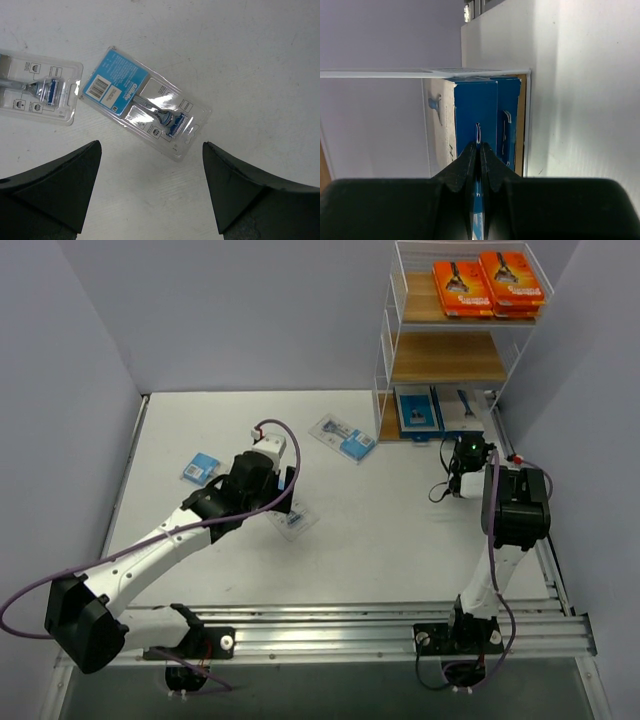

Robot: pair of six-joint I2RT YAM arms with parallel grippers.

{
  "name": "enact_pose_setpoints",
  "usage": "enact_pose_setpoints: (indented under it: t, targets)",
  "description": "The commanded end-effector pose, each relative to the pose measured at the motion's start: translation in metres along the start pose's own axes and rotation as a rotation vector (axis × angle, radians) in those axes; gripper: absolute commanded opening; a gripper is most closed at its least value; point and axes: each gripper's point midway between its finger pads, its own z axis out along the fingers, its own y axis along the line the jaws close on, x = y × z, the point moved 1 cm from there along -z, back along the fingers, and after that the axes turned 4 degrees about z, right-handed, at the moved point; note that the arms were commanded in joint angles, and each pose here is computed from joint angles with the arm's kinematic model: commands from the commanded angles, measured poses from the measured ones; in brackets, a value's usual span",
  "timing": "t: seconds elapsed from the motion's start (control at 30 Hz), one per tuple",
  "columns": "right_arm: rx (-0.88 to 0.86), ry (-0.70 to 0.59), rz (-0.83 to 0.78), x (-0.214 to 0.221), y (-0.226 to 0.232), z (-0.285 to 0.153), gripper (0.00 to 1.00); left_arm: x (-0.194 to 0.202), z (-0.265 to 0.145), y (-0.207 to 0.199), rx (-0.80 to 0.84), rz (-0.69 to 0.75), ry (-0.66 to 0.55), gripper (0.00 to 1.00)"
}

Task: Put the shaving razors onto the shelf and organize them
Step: Place the shaving razor onto shelf

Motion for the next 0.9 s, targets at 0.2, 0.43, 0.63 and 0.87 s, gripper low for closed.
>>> enact_pose_setpoints:
  t: [0.2, 0.43, 0.63, 0.87]
  targets:
    - [-0.056, -0.014, -0.002, 0.009, 0.016, 0.018, 0.00, -0.015, 0.000, -0.006, 0.014, 0.001, -0.029, 0.91]
    - [-0.066, -0.002, 0.000, 0.014, 0.015, 0.024, 0.00, -0.014, 0.002, -0.005, 0.007, 0.006, -0.021, 0.91]
    - [-0.067, 0.015, -0.009, 0.020, 0.017, 0.032, 0.00, -0.013, 0.004, -0.005, 0.001, 0.011, -0.014, 0.91]
    - [-0.068, 0.031, 0.002, 0.020, 0.014, 0.038, 0.00, -0.011, 0.006, -0.004, -0.003, 0.014, -0.007, 0.91]
